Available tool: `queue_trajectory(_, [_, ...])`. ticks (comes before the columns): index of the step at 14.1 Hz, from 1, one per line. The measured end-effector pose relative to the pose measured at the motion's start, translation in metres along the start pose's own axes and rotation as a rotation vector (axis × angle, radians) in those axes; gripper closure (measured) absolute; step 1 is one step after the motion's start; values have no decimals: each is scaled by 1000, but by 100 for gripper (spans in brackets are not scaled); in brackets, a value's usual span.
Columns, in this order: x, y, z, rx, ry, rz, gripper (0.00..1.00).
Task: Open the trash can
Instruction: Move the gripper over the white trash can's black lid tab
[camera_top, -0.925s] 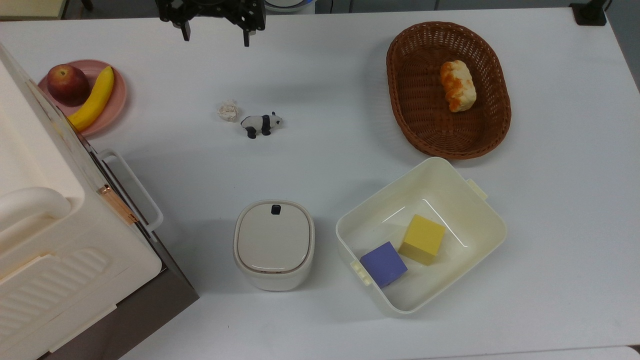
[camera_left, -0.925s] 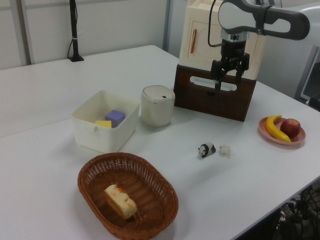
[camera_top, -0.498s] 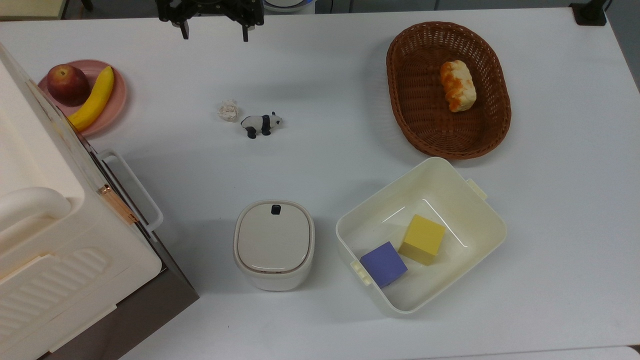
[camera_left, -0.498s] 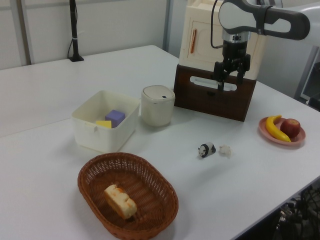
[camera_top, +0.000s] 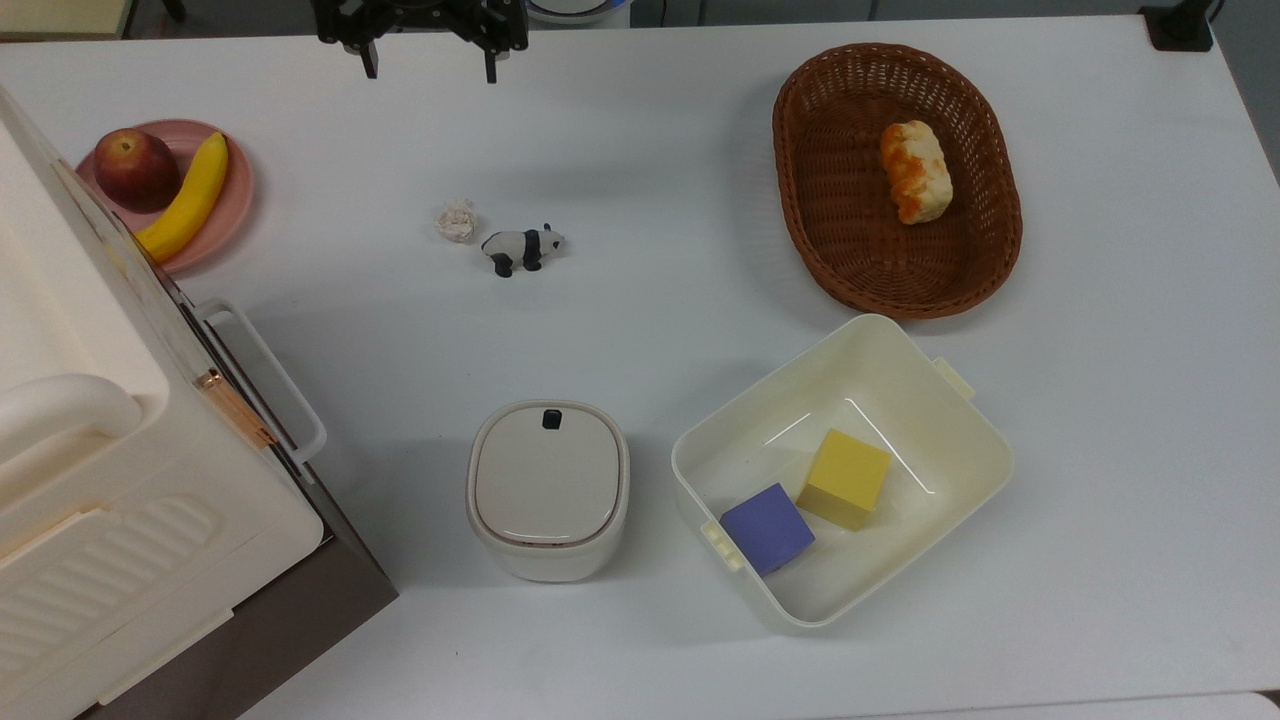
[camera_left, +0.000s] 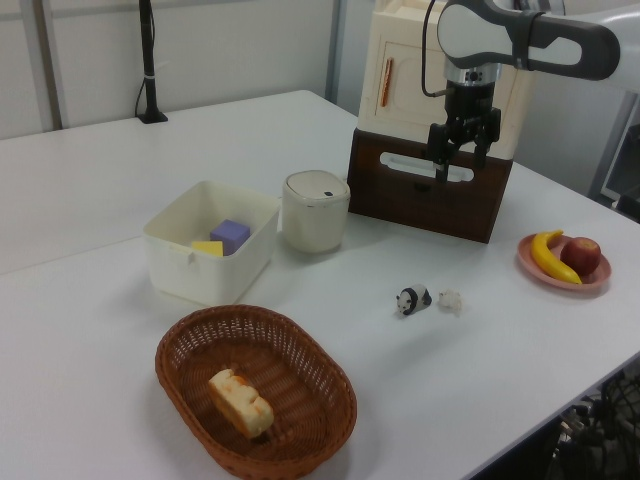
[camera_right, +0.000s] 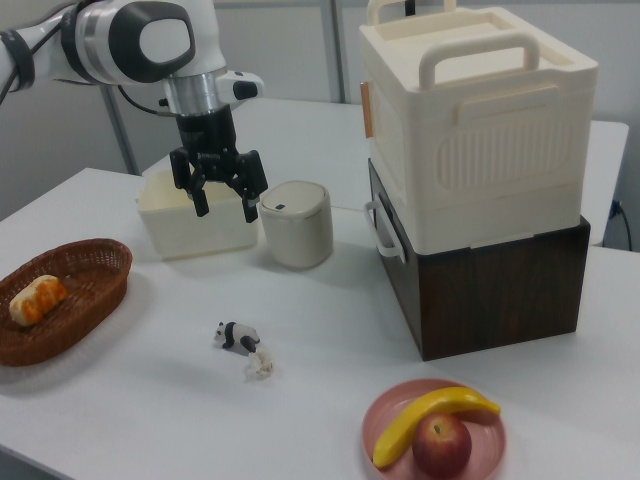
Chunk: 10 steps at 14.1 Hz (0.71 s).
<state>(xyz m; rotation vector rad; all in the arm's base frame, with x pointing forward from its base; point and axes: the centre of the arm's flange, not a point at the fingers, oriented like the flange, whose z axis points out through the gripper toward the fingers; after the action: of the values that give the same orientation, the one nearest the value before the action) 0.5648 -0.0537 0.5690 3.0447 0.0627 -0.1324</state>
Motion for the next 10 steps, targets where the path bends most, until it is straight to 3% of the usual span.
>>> queue_trajectory(3, [0,0,1,0,-3,-8,1])
queue_trajectory(4, [1,0,1,0,3,-11,7])
queue_trajectory(5, [5,-1,0,-3,26,-15,15])
queue_trajectory(10, [32,-6,1,-13,176,-28,75])
